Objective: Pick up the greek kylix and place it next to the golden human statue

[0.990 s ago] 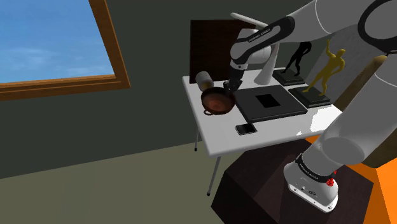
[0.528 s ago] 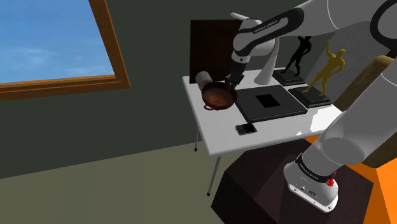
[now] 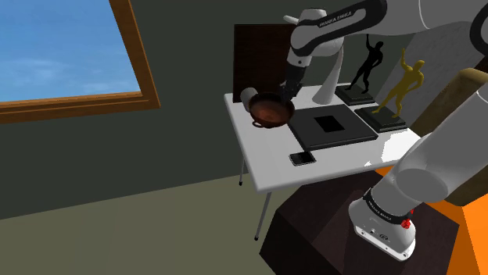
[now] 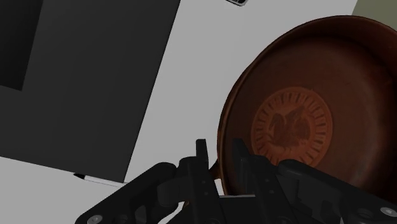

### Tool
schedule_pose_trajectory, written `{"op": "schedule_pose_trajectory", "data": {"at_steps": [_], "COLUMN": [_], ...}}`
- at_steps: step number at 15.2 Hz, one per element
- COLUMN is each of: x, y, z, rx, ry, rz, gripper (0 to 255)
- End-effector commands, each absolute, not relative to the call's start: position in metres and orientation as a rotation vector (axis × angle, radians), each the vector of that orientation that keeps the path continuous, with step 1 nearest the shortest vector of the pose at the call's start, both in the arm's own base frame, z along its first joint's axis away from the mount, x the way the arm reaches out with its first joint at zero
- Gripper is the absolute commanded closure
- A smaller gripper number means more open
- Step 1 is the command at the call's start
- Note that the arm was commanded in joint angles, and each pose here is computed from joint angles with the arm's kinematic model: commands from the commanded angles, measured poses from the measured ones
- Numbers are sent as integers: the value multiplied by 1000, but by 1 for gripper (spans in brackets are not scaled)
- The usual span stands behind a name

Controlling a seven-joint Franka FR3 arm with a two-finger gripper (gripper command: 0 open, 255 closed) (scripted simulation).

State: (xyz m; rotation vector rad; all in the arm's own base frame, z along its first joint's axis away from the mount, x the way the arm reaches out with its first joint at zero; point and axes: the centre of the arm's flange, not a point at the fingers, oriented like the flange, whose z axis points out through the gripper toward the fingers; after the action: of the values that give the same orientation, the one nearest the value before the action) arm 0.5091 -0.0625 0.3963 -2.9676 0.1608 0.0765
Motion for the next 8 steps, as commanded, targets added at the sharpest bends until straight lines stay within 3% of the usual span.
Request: {"op": "schedule_pose_trajectory", "data": {"at_steps": [1,8], "x": [510,510], "y": [-62,-62], "z": [407,444], "rx": [-2967,-2967], "ry": [161,161], "rz": [75,75], "gripper": [255,255]}}
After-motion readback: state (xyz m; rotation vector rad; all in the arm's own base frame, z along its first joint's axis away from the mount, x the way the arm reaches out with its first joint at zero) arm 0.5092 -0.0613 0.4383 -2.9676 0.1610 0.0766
